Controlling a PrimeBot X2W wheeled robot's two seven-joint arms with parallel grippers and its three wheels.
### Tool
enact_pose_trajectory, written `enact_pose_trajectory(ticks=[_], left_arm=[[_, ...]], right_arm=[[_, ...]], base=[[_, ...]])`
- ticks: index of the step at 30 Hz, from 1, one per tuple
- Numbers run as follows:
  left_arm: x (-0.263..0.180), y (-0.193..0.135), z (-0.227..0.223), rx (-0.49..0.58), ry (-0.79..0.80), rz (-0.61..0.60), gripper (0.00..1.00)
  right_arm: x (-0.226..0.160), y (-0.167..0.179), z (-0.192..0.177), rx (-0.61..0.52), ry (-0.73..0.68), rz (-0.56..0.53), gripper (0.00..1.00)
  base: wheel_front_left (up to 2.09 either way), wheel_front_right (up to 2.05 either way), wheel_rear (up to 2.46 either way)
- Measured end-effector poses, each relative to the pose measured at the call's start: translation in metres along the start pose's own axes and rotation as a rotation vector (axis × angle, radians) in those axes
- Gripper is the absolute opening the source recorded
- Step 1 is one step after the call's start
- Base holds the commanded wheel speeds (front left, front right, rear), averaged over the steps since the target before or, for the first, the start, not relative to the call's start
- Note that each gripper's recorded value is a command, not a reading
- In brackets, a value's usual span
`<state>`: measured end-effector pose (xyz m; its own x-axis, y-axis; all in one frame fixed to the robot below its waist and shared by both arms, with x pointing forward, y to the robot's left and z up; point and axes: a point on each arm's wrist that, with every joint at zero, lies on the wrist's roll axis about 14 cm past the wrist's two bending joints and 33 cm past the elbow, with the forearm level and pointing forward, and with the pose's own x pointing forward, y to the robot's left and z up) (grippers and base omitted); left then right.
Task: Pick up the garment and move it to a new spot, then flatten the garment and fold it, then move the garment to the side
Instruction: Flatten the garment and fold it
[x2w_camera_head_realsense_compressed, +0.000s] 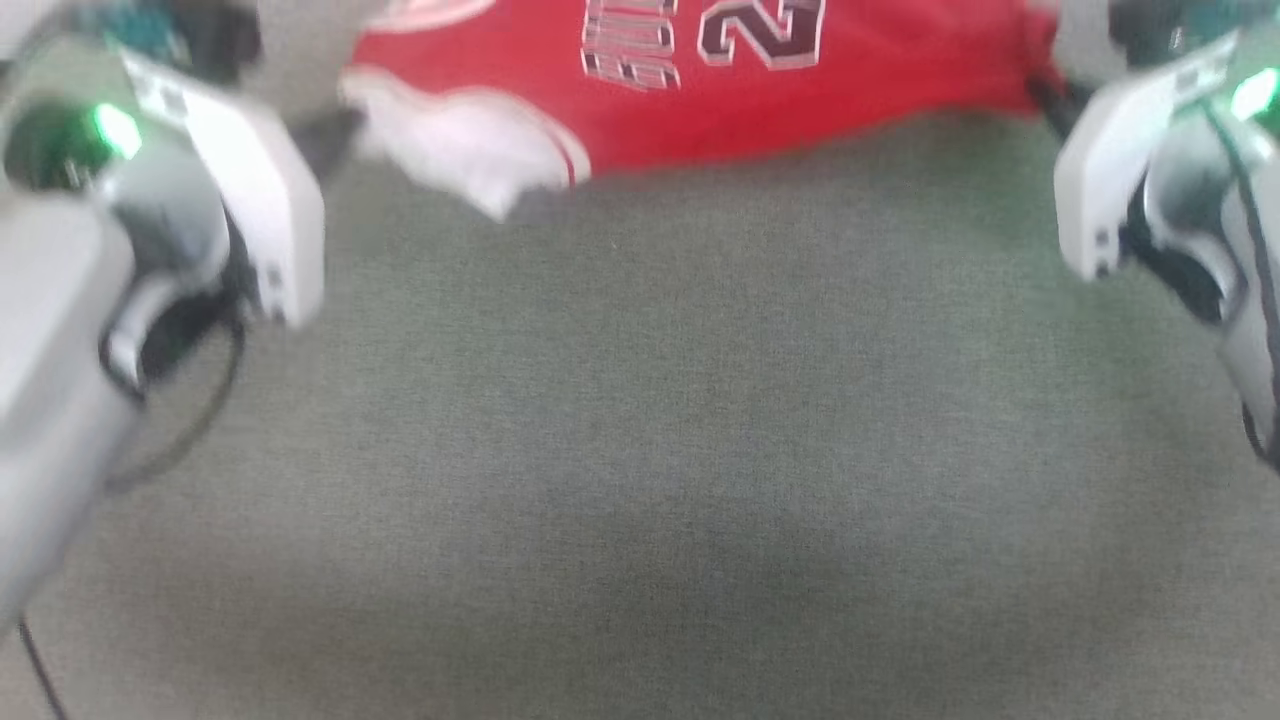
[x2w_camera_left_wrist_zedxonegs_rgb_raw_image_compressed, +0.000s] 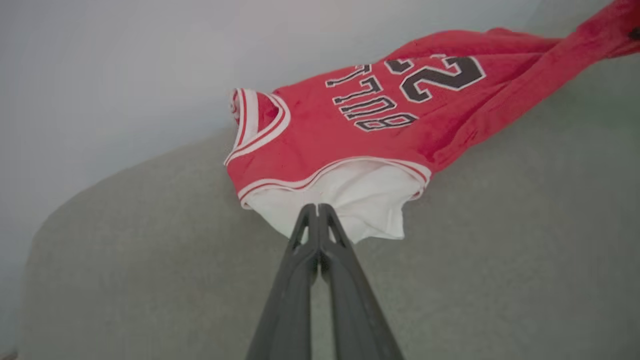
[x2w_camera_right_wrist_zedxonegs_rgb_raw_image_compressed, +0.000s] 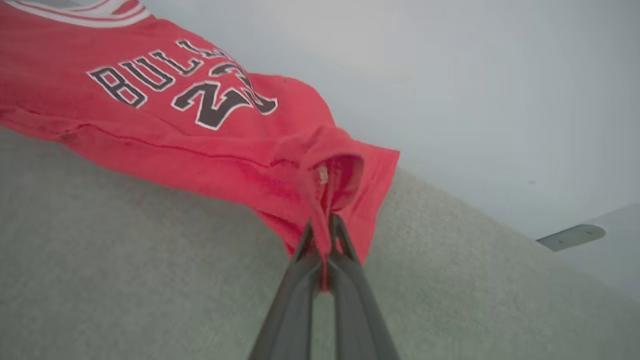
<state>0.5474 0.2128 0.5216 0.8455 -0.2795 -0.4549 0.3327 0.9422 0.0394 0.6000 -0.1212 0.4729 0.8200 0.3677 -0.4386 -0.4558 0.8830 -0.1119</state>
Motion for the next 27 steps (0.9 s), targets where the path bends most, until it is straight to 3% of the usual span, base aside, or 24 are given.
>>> enact_pose_trajectory(ticks=[11,27], left_arm=[[-0.084,-0.051,-0.102,-0.197,0.242,-0.023,0.00],[-0.174,-0.103,-0.199,-0.459,0.537,0.024,0.00]], right_arm=[[-0.076,0.026,-0.075,0.055,0.207,0.150,0.00],[-0.166,0.074,-0.157,0.131,0.387,0.303,0.00]], base=[[0.00,0.00,0.00],[0.00,0.00,0.00]])
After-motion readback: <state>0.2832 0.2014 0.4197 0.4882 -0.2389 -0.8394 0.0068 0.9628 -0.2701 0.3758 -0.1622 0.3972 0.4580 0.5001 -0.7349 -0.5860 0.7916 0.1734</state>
